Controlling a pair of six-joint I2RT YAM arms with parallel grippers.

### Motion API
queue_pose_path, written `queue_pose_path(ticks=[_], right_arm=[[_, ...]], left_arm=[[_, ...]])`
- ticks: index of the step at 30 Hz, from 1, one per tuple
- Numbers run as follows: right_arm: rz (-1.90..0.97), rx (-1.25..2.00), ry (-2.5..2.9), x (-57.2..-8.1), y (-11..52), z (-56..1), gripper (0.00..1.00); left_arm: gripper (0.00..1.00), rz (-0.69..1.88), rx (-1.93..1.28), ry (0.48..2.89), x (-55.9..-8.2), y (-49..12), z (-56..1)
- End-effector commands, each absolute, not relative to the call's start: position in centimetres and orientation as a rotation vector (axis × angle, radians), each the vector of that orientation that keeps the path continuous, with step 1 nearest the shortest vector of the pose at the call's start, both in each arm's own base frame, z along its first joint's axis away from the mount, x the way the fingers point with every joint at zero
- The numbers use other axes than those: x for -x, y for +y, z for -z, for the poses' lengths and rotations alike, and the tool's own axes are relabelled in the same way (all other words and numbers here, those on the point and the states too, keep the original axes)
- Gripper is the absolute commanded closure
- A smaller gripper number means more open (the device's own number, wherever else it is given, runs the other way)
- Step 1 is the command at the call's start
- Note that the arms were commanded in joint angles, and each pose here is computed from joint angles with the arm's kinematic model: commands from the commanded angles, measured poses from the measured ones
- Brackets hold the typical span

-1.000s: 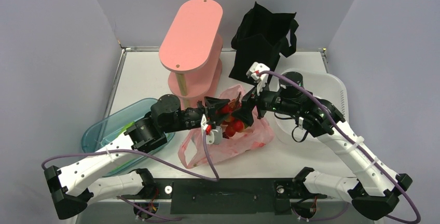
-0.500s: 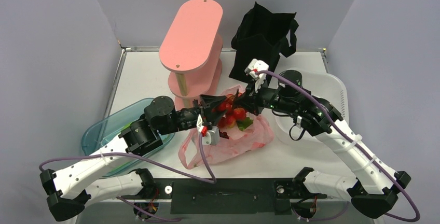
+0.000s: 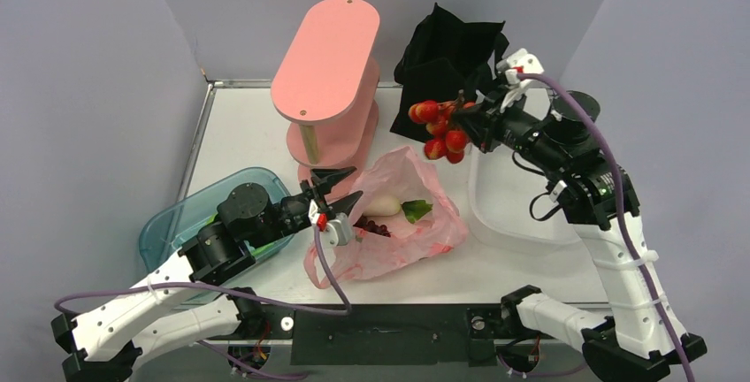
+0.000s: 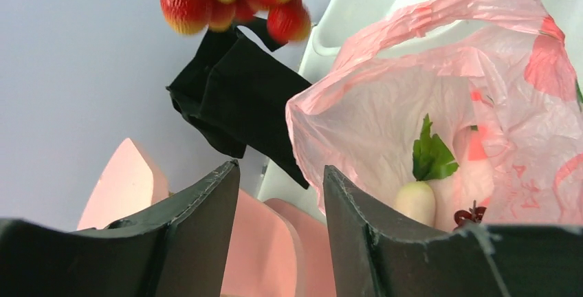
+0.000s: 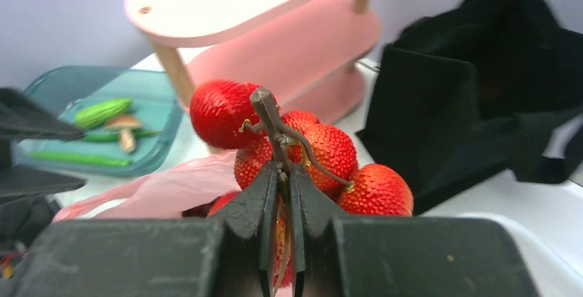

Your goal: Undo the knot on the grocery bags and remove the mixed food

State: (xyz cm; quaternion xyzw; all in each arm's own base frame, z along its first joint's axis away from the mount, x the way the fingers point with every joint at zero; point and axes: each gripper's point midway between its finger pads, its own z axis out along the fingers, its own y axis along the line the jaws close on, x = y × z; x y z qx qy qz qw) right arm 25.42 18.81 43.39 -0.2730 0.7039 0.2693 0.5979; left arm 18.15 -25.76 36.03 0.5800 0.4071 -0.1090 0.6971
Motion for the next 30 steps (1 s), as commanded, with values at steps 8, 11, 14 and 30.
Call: queue_pose_path(ticks=[8, 11, 14, 30], right_arm=[[-0.449, 0.252, 1.611, -29.0, 8.8, -46.4, 1.0], [-0.366, 0.147, 1.665, -30.2, 4.2, -44.7, 1.0], [-0.283, 0.076, 1.816, -30.6, 0.8, -39.9, 1.0], [0.121, 0.148, 2.356, -31.1, -9.2, -21.1, 1.0]], left_arm=[[0.54, 0.563, -1.513, 1.088, -14.2, -28.0, -30.8], [0.53, 0.632, -1.551, 1.206, -14.3, -29.4, -28.1], [0.53, 0.651, -1.575, 1.276, -14.6, -30.6, -25.8], [0.59, 0.238, -1.676, 1.556, -22.6, -33.4, -13.0]])
